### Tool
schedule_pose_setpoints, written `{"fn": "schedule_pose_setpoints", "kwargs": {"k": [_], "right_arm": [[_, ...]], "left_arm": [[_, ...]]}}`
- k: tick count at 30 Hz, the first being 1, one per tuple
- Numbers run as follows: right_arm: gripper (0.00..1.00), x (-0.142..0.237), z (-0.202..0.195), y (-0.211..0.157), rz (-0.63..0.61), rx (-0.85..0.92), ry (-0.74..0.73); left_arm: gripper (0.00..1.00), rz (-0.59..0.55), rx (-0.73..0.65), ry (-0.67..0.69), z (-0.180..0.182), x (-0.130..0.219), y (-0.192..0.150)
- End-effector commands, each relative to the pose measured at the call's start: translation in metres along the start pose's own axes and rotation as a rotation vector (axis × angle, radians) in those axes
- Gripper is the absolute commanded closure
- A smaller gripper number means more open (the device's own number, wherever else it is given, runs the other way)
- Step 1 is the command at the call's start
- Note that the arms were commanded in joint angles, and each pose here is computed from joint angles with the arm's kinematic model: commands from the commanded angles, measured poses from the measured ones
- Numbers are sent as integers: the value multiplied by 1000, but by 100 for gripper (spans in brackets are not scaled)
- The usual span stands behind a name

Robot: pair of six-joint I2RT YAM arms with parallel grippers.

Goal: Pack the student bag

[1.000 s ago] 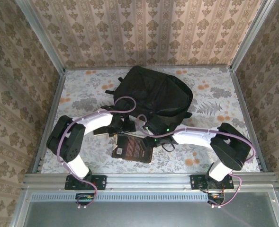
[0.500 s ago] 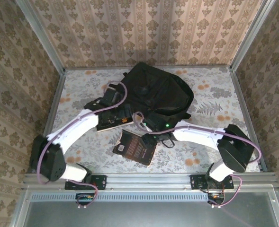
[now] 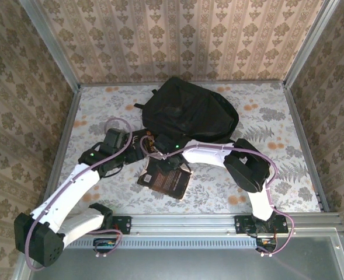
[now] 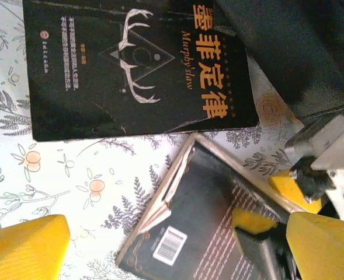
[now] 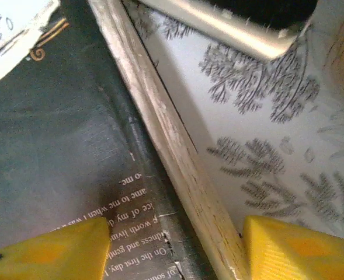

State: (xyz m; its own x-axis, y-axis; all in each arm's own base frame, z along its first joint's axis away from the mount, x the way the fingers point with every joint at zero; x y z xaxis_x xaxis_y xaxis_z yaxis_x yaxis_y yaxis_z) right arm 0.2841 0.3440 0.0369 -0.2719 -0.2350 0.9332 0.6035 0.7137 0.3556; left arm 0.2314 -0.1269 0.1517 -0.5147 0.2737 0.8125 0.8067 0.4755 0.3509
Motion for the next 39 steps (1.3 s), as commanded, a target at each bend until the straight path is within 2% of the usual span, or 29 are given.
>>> {"fn": "schedule_pose_setpoints", "kwargs": {"k": [1, 7, 11, 15, 19, 21, 25, 32, 39], "right_arm": [[52, -13, -31, -14, 48, -139, -103], [56, -11, -44, -34, 51, -338, -52], [49, -5, -28, -44, 53, -381, 65], [41, 4, 2, -48, 74, -347, 224], [25, 18, -6, -53, 75, -186, 112], [22, 20, -18, -59, 111, -127, 26], [30, 14, -31, -60, 138, -132, -47], [46, 3, -33, -53, 74, -299, 16], [50, -2, -31, -61, 49, -411, 48]], "left_arm": [[4, 38, 39, 11, 8, -6, -9], [4, 87, 65, 12, 16, -19, -23], [4, 160, 114, 5, 23, -33, -44], [4, 204, 113, -1, 26, -41, -61], [4, 232, 92, 19, 31, -38, -72], [4, 241, 96, 16, 33, -37, -76], [10, 270, 125, 2, 34, -40, -84], [16, 328, 214, -32, 30, -59, -97], [21, 344, 264, -62, 22, -78, -100]]}}
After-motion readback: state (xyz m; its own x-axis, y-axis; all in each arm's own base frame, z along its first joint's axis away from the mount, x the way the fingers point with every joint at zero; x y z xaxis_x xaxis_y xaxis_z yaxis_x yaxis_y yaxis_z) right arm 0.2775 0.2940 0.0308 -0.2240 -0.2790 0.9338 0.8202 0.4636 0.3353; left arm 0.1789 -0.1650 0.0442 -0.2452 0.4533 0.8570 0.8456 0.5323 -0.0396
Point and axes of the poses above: each hand's point on the last joint's axis, 136 mm out from that joint toward the fingers, its own x axis back along the fingers, its own z axis along the line the jaws close on, y = z × x, the point moved 1 cm from there along x, back along the fingers, and after that the axes turned 13 degrees about x, right-handed, at the moved point
